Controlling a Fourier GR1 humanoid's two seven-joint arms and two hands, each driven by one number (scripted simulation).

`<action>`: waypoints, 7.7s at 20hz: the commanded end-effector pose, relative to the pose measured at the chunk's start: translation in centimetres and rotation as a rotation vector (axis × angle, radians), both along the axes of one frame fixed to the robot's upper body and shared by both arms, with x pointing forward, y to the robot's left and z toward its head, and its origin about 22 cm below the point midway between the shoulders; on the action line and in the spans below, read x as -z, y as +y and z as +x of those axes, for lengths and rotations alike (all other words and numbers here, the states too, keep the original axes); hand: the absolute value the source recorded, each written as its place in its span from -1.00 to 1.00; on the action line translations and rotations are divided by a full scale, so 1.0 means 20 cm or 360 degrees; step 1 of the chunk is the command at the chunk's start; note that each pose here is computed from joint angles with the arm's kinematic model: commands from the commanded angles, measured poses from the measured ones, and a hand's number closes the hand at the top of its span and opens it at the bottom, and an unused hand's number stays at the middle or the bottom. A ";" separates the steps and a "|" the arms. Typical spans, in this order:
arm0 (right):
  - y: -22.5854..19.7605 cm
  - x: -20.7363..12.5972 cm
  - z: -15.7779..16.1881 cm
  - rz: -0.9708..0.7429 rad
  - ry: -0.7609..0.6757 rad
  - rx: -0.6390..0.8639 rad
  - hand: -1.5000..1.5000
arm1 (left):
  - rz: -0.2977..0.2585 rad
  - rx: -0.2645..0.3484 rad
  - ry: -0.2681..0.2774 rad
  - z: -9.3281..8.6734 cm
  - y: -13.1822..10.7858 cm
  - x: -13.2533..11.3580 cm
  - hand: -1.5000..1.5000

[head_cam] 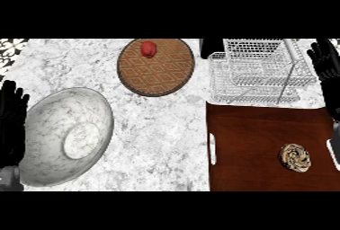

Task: Pick the cupcake from the tray and place it in the tiered basket

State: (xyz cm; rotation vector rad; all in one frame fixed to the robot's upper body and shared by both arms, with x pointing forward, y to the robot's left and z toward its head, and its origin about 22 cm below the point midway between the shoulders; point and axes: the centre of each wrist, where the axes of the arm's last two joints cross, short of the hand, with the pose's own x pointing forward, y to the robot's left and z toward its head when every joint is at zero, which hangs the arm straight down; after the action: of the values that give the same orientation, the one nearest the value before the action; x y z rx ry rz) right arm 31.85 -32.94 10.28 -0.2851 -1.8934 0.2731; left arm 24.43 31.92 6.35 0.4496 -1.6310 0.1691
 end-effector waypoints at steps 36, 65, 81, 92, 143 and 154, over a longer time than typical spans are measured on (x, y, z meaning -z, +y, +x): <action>-0.48 -1.03 -0.43 -0.1081 0.0272 -0.1267 -1.00 | 0.0019 0.0457 0.0046 0.13 -0.53 0.17 0.00; -0.38 -0.68 -0.55 -0.1700 0.0440 -0.1102 -1.00 | 0.0035 0.0527 0.0044 0.16 -0.55 0.17 0.00; -0.37 -0.36 -0.50 -0.1972 0.0162 -0.1116 -1.00 | 0.0039 0.0528 0.0040 0.13 -0.62 0.23 0.00; -0.49 -0.17 -0.41 -0.1909 0.0323 -0.0989 -1.00 | 0.0037 0.0550 0.0033 0.12 -0.61 0.13 0.00; -0.27 0.31 -0.38 -0.1773 0.0458 -0.1180 -1.00 | 0.0048 0.0519 0.0043 0.17 -0.55 0.13 0.00; -0.13 0.46 -0.31 -0.1839 0.0046 -0.0979 1.00 | 0.0018 0.0534 0.0013 0.11 -0.63 0.15 0.00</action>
State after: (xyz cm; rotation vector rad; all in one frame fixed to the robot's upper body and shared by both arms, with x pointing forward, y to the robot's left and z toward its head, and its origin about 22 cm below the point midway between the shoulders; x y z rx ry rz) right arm 25.47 -36.62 2.40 -0.3784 -1.4827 1.7535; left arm 27.13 20.14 3.59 0.1776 -1.6728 -0.0992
